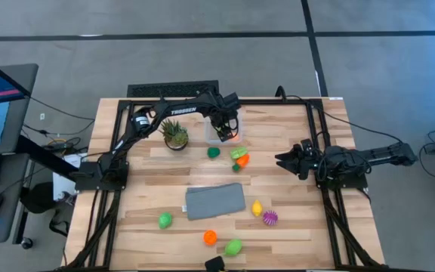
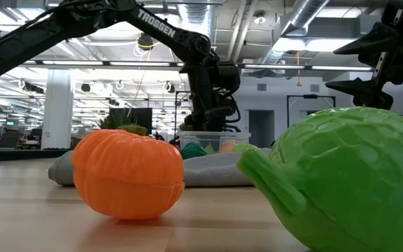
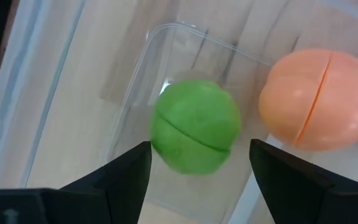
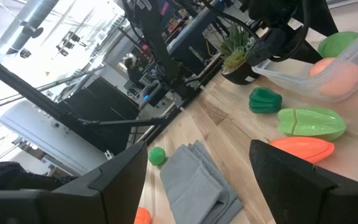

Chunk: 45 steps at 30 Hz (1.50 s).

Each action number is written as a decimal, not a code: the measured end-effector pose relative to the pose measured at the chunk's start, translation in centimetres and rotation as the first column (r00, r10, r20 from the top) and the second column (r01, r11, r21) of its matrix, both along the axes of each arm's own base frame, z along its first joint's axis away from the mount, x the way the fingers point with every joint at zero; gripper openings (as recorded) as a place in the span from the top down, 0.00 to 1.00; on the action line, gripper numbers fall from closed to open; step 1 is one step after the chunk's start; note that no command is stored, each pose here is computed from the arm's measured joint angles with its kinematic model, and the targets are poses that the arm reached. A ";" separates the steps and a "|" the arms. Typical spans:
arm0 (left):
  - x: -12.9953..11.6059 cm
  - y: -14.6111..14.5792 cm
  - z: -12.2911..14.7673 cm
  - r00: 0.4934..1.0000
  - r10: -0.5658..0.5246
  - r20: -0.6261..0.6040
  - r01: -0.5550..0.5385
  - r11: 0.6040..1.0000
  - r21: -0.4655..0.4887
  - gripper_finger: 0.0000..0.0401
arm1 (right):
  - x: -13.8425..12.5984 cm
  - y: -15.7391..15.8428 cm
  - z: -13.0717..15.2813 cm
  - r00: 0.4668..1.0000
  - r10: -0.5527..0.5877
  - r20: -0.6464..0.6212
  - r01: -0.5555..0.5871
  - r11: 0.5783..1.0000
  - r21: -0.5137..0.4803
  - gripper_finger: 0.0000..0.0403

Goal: Pick and placing Produce into tupperware
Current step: Put the cabbage into the bin, then put the carrot into the bin

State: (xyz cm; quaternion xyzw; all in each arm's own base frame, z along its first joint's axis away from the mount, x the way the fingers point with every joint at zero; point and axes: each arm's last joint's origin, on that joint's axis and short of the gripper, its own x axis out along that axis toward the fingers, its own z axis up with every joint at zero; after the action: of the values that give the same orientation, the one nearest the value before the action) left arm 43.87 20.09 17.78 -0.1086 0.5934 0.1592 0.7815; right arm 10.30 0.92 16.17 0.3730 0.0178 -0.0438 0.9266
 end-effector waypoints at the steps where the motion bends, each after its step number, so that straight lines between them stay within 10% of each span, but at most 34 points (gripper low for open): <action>1: 0.0 0.0 0.0 1.000 0.000 0.000 0.000 1.000 0.000 0.34 | 0.0 0.0 0.0 1.000 0.000 0.000 0.000 1.000 0.000 0.24; 21: -1.1 0.1 9.0 0.995 -0.096 -0.023 0.097 0.994 0.054 0.34 | 0.0 0.0 0.0 1.000 0.010 -0.002 -0.010 1.000 0.000 0.24; 45: -15.5 -12.4 29.5 0.946 -0.084 0.314 0.008 0.972 0.234 0.34 | 0.0 0.0 0.0 1.000 0.015 -0.012 -0.017 0.991 -0.130 0.24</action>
State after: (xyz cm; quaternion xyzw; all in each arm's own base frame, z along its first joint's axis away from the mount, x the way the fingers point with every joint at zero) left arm 28.42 7.71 47.26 -0.0280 0.4380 0.1886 0.8786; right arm 10.30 0.93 16.15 0.3112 0.0229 -0.0394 0.9492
